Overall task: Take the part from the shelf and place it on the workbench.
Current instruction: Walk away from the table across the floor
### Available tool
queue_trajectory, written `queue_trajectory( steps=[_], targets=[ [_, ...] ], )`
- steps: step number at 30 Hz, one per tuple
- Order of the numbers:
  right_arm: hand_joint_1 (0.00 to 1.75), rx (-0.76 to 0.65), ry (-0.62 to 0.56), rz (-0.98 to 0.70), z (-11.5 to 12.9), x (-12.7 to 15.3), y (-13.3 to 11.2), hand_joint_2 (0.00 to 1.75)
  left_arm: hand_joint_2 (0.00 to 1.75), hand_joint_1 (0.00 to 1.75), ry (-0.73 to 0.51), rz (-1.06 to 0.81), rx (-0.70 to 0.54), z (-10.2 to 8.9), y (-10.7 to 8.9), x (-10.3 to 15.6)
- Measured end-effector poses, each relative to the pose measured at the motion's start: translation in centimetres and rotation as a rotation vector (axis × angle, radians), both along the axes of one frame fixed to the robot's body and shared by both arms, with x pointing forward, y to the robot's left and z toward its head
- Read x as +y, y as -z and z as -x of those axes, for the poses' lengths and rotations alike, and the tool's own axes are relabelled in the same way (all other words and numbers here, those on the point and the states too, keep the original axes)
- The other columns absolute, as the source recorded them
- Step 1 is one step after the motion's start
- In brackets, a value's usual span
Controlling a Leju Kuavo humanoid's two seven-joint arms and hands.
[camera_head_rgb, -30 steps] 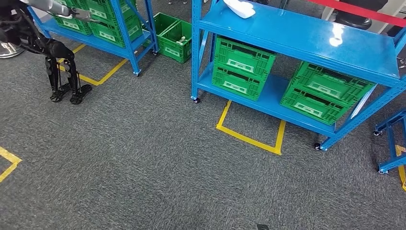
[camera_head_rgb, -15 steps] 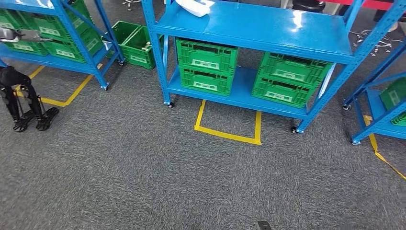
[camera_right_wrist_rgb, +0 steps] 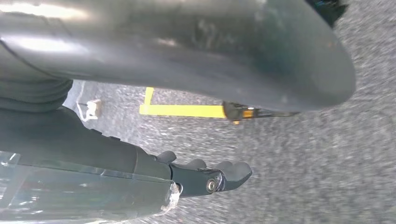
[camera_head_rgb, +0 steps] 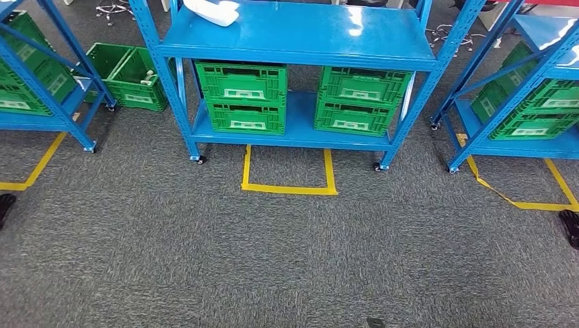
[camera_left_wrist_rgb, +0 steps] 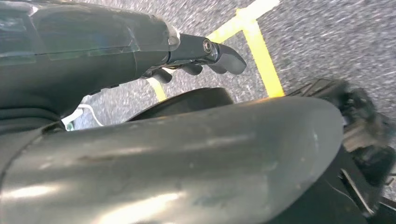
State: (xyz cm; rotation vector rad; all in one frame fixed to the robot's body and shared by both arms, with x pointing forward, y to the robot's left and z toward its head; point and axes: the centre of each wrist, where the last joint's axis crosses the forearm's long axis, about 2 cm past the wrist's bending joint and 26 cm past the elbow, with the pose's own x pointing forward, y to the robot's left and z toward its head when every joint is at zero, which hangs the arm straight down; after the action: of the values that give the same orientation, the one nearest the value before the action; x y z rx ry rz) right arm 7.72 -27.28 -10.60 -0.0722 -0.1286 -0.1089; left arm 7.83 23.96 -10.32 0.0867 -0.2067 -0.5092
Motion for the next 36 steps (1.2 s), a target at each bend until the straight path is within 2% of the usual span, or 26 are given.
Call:
queue_trajectory(
  steps=[12,36],
  targets=[
    [0.0,-0.001,0.001,-0.006,0.06,-0.11,0.02,0.0,0.0,0.0,-0.001,0.01,0.003,-0.6,-0.14,-0.3],
    [0.0,-0.01,0.001,-0.017,-0.25,-0.07,-0.04,0.0,0.0,0.0,-0.006,-0.001,0.015,-0.36,-0.09,-0.24]
  ],
)
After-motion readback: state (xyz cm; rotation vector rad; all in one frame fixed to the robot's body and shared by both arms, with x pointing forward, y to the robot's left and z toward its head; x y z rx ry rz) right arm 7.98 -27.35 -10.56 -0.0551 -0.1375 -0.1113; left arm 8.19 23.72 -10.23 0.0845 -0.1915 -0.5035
